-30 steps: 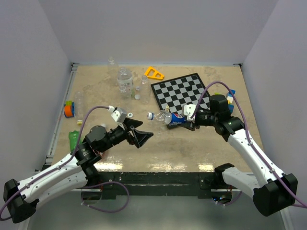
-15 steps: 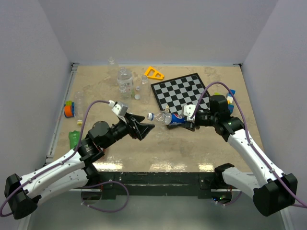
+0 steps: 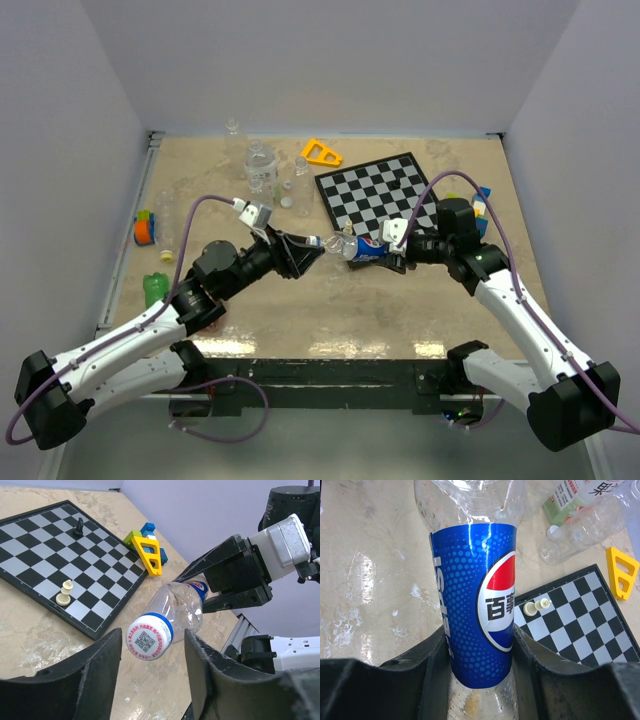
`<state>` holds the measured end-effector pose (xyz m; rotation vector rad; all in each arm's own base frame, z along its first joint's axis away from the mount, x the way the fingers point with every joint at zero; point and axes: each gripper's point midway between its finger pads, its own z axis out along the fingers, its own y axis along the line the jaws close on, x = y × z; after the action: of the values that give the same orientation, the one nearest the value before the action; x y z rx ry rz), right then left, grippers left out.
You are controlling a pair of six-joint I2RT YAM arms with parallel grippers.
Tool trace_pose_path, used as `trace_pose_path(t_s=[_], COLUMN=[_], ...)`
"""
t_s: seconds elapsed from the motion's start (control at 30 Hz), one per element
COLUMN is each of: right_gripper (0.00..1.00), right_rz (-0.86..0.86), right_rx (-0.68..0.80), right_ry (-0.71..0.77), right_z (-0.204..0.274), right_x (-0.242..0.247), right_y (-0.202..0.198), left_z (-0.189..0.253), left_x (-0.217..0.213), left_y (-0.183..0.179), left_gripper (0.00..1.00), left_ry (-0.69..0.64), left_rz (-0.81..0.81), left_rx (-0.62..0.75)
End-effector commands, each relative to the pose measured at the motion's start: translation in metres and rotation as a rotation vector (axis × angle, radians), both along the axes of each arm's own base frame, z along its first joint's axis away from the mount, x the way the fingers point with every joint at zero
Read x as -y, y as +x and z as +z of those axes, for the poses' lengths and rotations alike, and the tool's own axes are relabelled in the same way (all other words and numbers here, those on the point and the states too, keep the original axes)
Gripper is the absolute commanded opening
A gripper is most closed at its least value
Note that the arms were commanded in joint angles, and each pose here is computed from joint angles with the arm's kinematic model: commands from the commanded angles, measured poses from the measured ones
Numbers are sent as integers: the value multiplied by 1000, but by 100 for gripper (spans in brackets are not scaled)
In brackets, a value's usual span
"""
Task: Unscrew the bottle caps
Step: Pick up the plastic bottle from the corner of the board.
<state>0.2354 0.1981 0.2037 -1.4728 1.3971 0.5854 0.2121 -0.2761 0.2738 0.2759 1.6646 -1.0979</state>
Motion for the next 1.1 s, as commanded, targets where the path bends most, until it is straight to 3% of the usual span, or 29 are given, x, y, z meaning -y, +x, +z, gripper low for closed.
trace_pose_path(t_s=[0.0, 0.17, 0.3, 0.37, 0.47, 0.53, 0.6, 0.77, 0.93, 1.07], right_gripper=[16, 16, 17, 19, 30, 51, 66, 87, 91, 85], right_rz=[3, 8, 10, 11, 20, 38, 59, 106, 110, 94], right_rx=[27, 26, 26, 32, 34, 34, 29, 12, -1, -23], right_ry=[6, 2, -2, -2, -5, -7, -6, -16, -9, -14], right_z=[4, 3, 0, 1, 0, -2, -1, -1, 1, -4], right_x=[0, 0, 0, 1, 1, 0, -3, -14, -23, -29], right_y=[2, 1, 1, 0, -1, -4, -8, -12, -13, -11], left_z=[38, 39, 37, 38, 34, 32, 31, 21, 18, 22], left_x=[5, 10, 12, 12, 12, 13, 15, 28, 35, 38], left_y=[0, 1, 2, 1, 0, 1, 1, 6, 12, 16], left_gripper=[54, 40, 10, 0, 0, 0, 0, 0, 0, 0], left_ry=[-103, -118, -113, -112, -105, -100, -103, -108, -138, -173], left_rz=[-21, -40, -49, -55, -58, -59, -64, -88, -82, -75], left_rx=[51, 46, 42, 43, 35, 24, 10, -36, -62, -68])
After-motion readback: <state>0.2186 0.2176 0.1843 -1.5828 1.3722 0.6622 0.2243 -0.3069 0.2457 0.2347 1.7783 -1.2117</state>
